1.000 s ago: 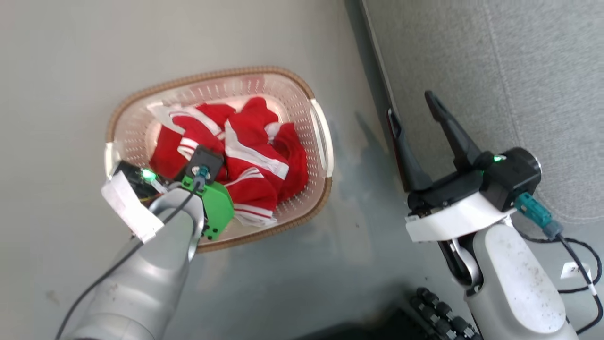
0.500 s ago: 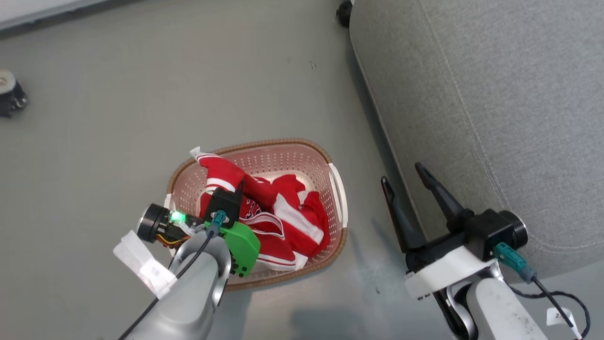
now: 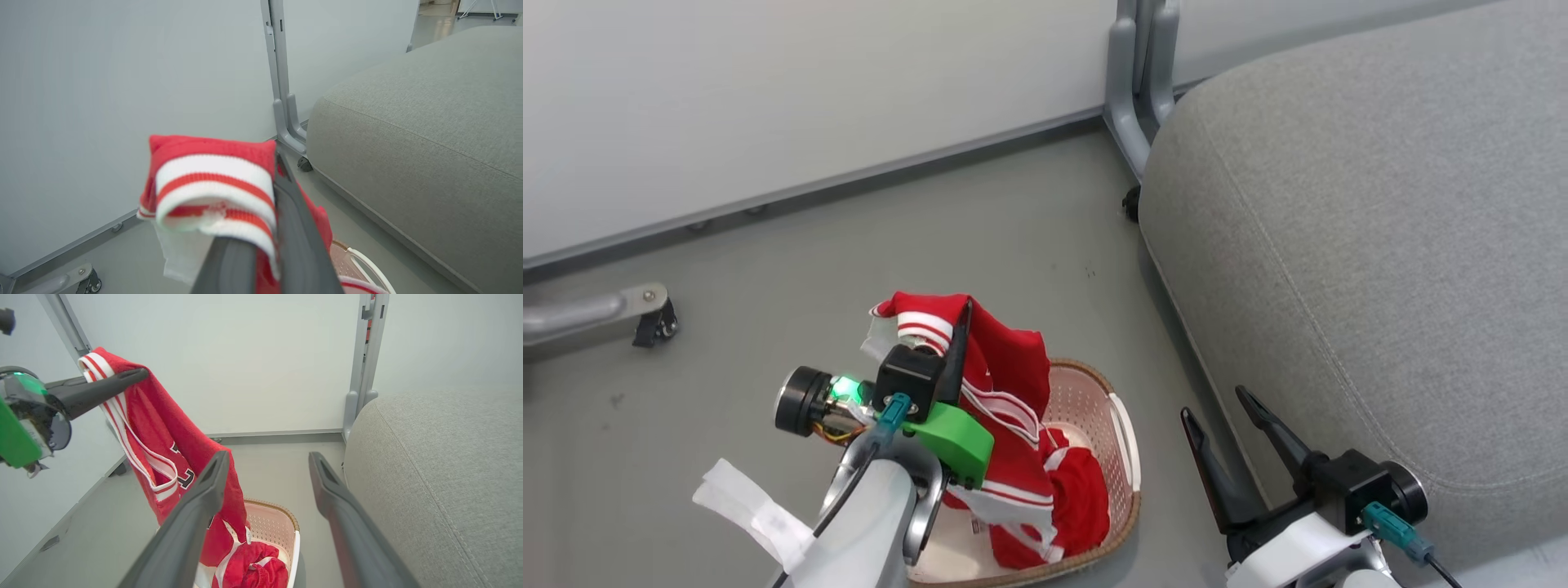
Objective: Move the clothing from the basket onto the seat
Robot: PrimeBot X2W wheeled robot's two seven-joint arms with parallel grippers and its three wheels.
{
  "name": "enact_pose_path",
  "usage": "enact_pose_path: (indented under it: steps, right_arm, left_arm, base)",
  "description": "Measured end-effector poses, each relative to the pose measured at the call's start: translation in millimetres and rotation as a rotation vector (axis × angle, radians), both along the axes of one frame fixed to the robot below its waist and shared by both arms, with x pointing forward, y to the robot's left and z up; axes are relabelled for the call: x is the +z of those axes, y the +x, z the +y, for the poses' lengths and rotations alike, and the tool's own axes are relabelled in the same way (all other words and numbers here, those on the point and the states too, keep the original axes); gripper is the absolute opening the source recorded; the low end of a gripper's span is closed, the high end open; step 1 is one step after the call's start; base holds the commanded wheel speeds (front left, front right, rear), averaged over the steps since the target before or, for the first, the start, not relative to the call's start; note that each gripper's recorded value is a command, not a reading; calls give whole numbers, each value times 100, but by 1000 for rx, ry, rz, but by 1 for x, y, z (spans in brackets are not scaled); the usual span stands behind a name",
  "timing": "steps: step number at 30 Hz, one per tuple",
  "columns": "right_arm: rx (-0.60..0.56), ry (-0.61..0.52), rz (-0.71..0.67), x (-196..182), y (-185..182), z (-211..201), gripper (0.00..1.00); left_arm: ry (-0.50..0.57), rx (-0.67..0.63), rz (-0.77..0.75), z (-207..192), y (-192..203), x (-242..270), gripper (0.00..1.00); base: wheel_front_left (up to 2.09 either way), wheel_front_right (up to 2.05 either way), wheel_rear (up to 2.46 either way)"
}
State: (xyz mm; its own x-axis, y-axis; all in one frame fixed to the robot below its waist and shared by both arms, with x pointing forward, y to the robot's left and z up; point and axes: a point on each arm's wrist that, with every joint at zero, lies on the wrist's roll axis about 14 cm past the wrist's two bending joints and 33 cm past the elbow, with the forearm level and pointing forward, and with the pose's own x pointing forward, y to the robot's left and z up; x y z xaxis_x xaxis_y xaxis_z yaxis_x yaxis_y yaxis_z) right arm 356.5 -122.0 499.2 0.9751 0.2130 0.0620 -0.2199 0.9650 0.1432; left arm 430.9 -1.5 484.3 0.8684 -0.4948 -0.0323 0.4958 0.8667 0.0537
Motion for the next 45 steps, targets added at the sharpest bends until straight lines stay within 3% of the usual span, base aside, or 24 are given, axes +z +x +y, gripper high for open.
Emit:
enact_pose_path:
  steps: [11, 24, 31, 41, 42, 43, 44, 45]
  right_arm:
    - [20, -5, -115, 35, -15, 7, 100]
    - [53, -26, -153, 47, -3, 16, 100]
    - [92, -54, -100, 29, 6, 27, 100]
    - [134, -78, 12, -8, 4, 35, 100]
    - [142, -77, 22, -11, 3, 37, 93]
    - [146, -75, 30, -13, 2, 38, 56]
    - [155, -74, 37, -16, 1, 41, 42]
    - [169, -79, 42, -17, 0, 44, 11]
  left_arm:
    - [-59, -98, -271, -24, -26, 96, 0]
    - [-65, -297, -267, -69, -65, 88, 0]
    - [-100, -399, -302, -88, -84, 103, 0]
    - [-166, -419, -343, -92, -92, 128, 0]
    - [-168, -419, -342, -92, -92, 129, 0]
    - [-169, -420, -343, -92, -92, 129, 0]
    - [-168, -419, -342, -91, -92, 129, 0]
    - [-165, -418, -339, -91, -92, 128, 0]
  base:
    - [0, 0, 0]
    - [0, 0, 0]
    - [0, 0, 0]
    - [0, 0, 0]
    - [0, 0, 0]
    - [0, 0, 0]
    - [0, 0, 0]
    - [0, 0, 0]
